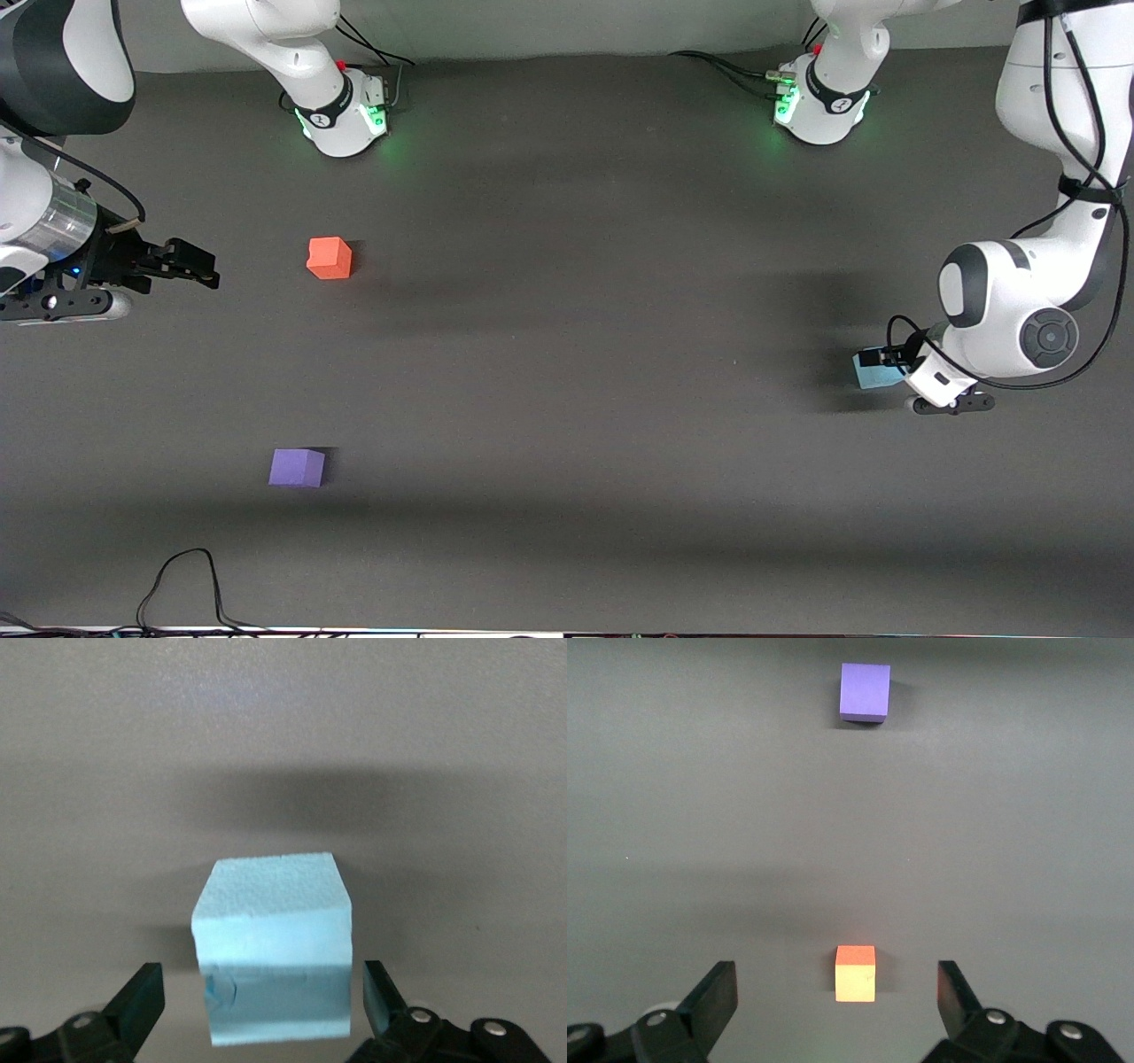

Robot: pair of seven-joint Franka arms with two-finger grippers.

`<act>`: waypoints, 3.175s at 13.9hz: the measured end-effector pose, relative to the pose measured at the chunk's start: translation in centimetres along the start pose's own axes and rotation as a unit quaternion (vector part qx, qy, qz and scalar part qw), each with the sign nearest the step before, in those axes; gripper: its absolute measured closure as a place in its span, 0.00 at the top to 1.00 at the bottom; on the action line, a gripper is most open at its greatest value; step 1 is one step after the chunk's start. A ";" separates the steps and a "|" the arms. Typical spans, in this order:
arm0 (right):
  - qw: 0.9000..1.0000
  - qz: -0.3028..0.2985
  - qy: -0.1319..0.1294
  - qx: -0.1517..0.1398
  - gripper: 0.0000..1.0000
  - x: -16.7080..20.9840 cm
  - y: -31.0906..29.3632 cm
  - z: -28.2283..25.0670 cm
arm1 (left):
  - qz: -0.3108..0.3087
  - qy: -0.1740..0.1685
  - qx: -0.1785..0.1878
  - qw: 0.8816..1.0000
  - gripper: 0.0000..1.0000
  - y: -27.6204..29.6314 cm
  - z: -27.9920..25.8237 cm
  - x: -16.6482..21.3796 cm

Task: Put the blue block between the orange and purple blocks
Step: 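Lower the left gripper and grasp the light blue block, then lift the light blue block with the left gripper, then carry the blue block toward the table middle with the left gripper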

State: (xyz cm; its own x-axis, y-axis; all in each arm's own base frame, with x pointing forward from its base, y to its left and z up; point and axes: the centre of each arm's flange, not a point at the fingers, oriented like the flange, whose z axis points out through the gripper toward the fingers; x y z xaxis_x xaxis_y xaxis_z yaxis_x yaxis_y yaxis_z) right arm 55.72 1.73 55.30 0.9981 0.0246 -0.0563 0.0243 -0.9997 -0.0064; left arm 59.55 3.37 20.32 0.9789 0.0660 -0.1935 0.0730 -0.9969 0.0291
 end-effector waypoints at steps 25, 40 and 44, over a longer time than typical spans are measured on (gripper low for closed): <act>1.000 0.016 0.005 0.001 1.00 0.1 1.8 0.0 | 0.001 -0.047 0.001 0.999 0.56 0.5 -31.1 -8.7; 1.000 0.017 0.010 0.001 1.00 0.2 1.9 -0.1 | -0.136 0.053 -0.047 0.988 0.56 56.0 -5.6 -11.5; 1.000 0.017 0.010 0.001 1.00 0.2 1.9 -0.1 | -0.126 0.088 -0.043 0.987 0.56 61.6 4.5 -12.9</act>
State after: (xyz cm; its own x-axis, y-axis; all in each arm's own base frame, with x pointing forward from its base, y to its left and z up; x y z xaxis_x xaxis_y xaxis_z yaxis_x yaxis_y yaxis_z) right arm 56.01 -0.17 55.33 0.9993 -0.0096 -0.0366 -0.0098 -0.9999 -0.0064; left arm 50.59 -59.07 20.24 0.9451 0.3252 -0.0312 0.3267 -0.9411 0.0868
